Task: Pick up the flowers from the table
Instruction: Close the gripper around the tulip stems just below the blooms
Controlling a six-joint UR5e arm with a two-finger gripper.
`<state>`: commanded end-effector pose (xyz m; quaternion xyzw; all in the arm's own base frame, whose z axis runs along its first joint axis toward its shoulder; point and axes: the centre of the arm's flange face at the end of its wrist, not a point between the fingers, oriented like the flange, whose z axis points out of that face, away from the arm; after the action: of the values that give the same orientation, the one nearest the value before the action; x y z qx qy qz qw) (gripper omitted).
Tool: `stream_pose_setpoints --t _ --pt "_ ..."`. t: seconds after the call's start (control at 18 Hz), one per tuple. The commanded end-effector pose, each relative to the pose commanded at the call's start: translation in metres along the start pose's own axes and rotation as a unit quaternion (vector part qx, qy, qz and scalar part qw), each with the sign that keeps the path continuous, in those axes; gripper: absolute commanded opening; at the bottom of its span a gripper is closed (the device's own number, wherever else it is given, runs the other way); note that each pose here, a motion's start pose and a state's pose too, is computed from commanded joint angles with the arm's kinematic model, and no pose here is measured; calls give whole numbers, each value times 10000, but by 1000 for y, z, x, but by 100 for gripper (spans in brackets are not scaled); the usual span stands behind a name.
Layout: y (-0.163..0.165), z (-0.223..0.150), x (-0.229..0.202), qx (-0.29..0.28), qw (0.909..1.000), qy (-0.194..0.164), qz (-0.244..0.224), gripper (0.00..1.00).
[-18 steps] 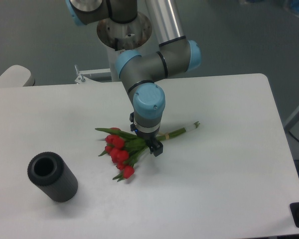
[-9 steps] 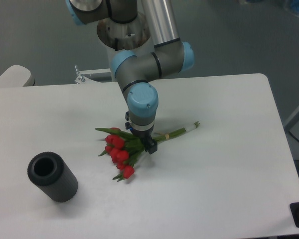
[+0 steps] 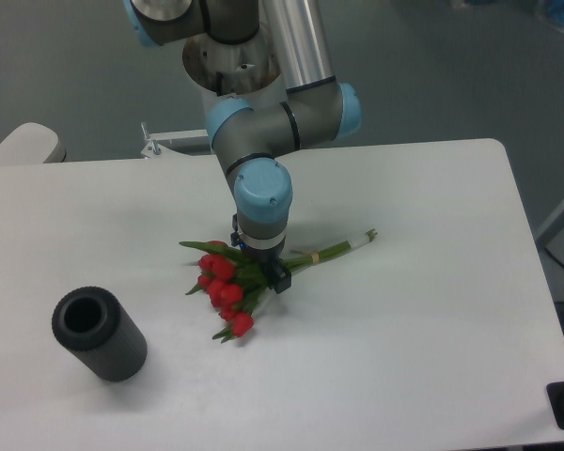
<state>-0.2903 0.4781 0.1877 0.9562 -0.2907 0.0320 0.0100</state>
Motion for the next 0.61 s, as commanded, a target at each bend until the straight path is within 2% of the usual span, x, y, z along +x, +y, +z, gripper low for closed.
stream_pose_setpoints --t 0.17,0.33,0.61 --pt "0 1 -2 -12 10000 -18 16 72" --pt "-1 -2 -5 -4 9999 -63 92 62" --pt "1 -10 -11 12 9997 -154 178 35"
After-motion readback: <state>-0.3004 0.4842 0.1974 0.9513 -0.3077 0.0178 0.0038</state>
